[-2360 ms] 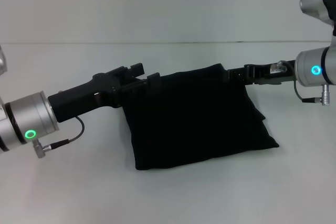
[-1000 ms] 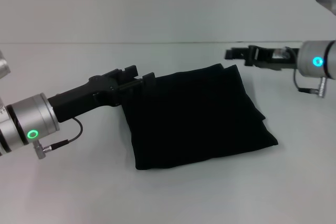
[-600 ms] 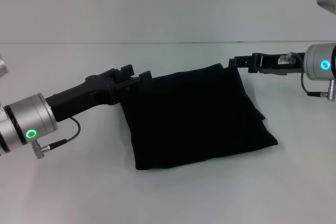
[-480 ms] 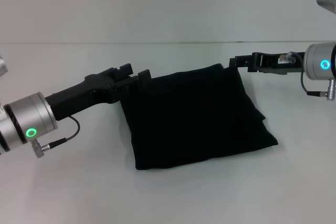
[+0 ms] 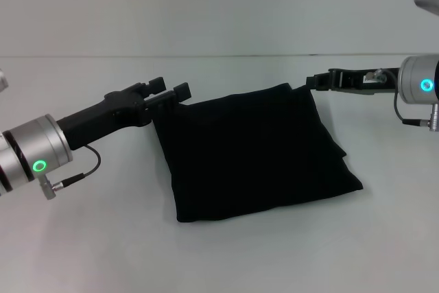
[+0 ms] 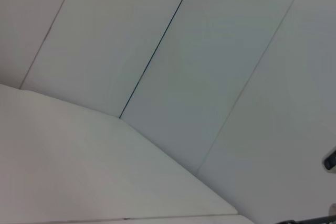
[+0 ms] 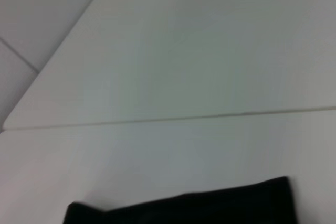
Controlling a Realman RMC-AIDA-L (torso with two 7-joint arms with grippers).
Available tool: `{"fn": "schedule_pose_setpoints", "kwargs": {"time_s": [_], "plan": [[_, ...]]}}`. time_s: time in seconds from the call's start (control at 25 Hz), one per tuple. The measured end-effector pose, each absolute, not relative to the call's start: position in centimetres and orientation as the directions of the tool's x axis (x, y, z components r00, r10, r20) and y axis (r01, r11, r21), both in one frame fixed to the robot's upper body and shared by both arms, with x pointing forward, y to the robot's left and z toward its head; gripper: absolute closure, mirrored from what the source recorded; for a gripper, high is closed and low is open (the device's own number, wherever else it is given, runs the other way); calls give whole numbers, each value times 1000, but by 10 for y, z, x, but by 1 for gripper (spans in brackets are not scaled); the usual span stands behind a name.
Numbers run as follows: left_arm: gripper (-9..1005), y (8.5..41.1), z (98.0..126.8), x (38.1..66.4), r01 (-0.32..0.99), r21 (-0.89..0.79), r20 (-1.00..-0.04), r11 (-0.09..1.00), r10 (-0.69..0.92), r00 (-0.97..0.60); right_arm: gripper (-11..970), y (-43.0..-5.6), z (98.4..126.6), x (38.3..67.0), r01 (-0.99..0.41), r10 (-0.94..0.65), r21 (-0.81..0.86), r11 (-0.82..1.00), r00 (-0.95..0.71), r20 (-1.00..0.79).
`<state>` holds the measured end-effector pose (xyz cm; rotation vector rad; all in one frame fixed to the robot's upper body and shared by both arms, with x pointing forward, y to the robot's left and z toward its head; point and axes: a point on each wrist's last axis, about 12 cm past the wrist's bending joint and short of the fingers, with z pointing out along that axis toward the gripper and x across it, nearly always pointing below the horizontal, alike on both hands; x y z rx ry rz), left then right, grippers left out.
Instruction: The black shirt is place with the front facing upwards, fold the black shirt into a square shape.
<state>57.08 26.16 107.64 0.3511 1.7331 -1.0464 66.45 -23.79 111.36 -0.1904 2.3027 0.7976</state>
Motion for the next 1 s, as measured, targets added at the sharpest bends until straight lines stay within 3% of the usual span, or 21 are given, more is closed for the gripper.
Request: {"fn": "schedule_pose_setpoints", "kwargs": {"time_s": [0.08,0.2,0.4,1.0], "plan": [[194,262,1077,572,657,-480,-873,581,-247,-420,513,-233,1113,663,-365,55,492,790,-757,-651],[193,263,1077,572,645,-492,-868,584,-272,-416,731,-222,1110,659,-418,-2,472,776,-751,-660],[193,264,1078,572,638,-505,-861,582,-289,-419,950,-209,1099,656,-455,-70,411,790,-733,-677],[191,263,1071,572,598,-524,-846,607,-288,-448,929,-208,1073,663,-351,-118,164,922,-657,-744]]}}
